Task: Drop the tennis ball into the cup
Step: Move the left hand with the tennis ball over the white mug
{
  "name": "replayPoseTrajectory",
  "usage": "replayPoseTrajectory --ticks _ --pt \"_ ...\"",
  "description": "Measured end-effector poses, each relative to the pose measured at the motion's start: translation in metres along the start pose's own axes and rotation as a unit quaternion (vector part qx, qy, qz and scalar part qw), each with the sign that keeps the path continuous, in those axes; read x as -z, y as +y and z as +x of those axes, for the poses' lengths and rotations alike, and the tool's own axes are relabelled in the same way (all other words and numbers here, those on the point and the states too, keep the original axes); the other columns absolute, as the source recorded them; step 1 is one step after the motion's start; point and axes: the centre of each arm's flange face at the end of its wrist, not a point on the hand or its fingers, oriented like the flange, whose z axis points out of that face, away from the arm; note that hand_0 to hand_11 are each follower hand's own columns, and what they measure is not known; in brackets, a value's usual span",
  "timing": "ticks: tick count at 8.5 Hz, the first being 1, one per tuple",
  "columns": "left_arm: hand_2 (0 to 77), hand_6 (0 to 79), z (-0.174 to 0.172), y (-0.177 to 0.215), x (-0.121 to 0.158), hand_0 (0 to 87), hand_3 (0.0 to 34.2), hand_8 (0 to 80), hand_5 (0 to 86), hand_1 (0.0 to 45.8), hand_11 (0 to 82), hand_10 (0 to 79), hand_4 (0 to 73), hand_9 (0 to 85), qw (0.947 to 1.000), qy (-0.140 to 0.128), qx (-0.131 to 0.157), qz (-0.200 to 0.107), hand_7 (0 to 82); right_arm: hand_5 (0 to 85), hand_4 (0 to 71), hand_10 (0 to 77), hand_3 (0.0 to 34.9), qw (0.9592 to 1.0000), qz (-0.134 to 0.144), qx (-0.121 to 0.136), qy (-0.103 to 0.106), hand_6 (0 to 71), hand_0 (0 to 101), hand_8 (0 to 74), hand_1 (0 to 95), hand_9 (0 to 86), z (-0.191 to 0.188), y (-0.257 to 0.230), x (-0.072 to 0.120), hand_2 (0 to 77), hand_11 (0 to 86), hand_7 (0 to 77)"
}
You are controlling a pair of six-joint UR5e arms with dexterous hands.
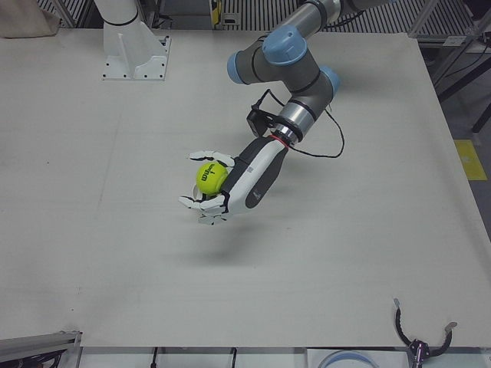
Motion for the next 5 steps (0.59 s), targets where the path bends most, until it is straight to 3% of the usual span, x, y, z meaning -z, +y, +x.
replayPoseTrajectory --ticks 2,3,5 --pt "16.9 45.8 -0.019 -0.018 0.017 60.0 0.1 50.2 17.5 19.6 25.1 15.8 44.2 69.8 0.9999 -0.01 -0.006 0.003 61.1 0.0 0.0 0.0 0.0 1.0 0.0 0.0 0.0 0.0 0 0.0 0.5 0.0 0.0 0.0 0.0 0.5 0.5 0.0" --pt "24.5 45.8 -0.026 -0.025 0.024 57.7 0.0 51.8 19.1 20.2 24.0 15.8 44.2 69.8 0.9999 -0.014 -0.009 0.003 61.1 0.0 0.0 0.0 0.0 1.0 0.0 0.0 0.0 0.0 0 0.0 0.5 0.0 0.0 0.0 0.0 0.5 0.5 0.0" --pt "26.7 45.8 -0.037 -0.028 0.028 56.9 0.1 51.8 19.6 19.6 21.8 15.8 42.0 69.8 0.9997 -0.022 -0.014 0.0 61.1 0.0 0.0 0.0 0.0 1.0 0.001 0.0 0.0 0.0 0 0.0 0.5 0.0 0.0 0.0 0.0 0.5 0.5 0.5"
